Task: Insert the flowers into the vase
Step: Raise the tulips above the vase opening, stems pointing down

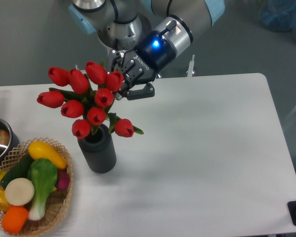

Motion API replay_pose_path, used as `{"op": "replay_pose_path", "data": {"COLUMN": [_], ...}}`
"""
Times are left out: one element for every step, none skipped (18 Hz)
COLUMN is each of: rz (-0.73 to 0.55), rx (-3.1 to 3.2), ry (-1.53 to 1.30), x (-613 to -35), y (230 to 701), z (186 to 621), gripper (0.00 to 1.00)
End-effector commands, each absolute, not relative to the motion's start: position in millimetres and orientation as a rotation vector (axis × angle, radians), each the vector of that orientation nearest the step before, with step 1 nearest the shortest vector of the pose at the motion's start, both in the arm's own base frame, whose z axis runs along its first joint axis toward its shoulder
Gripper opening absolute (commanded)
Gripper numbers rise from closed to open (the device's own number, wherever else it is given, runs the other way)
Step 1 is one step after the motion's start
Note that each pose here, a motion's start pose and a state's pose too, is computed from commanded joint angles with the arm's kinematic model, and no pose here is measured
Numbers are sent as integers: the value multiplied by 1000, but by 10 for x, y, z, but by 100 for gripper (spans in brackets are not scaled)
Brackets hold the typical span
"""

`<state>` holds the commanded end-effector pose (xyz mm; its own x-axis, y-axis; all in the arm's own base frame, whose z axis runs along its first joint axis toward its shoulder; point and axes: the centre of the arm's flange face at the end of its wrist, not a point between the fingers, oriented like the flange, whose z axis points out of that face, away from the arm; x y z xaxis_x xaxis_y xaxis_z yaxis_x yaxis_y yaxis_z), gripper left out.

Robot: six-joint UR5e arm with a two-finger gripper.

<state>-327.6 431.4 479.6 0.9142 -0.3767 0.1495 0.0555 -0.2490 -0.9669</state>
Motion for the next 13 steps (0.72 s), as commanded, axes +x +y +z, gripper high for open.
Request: {"op": "replay_pose_path", "data": {"rz": [-411, -410, -415, -416, -418, -420, -423, -424, -433, -435, -433, -436, -438], "rx": [-1779, -1777, -1770, -1761, -1753, -1745, -1735, -1725, -1721, -1721, -1720, -1717, -1702], "ry": [245, 246, 245, 248, 250, 252, 253, 256, 251, 253, 254, 255, 260], "x": [-3264, -3257, -3248, -3231, -3224, -3217, -3210, -3192, -3170, -3141, -3137, -3125, -3122], "y": [4309, 4305, 4302, 4295, 4293, 4292, 4290, 4282, 4272, 4264, 4263, 4265, 4266], "z": [4785, 4765, 4748, 4771, 4786, 4801, 4818, 4842, 4806, 4806, 4796, 4782, 4789], "gripper": [0, 0, 0, 0, 0, 0, 0, 0, 0, 0, 0, 0, 0]}}
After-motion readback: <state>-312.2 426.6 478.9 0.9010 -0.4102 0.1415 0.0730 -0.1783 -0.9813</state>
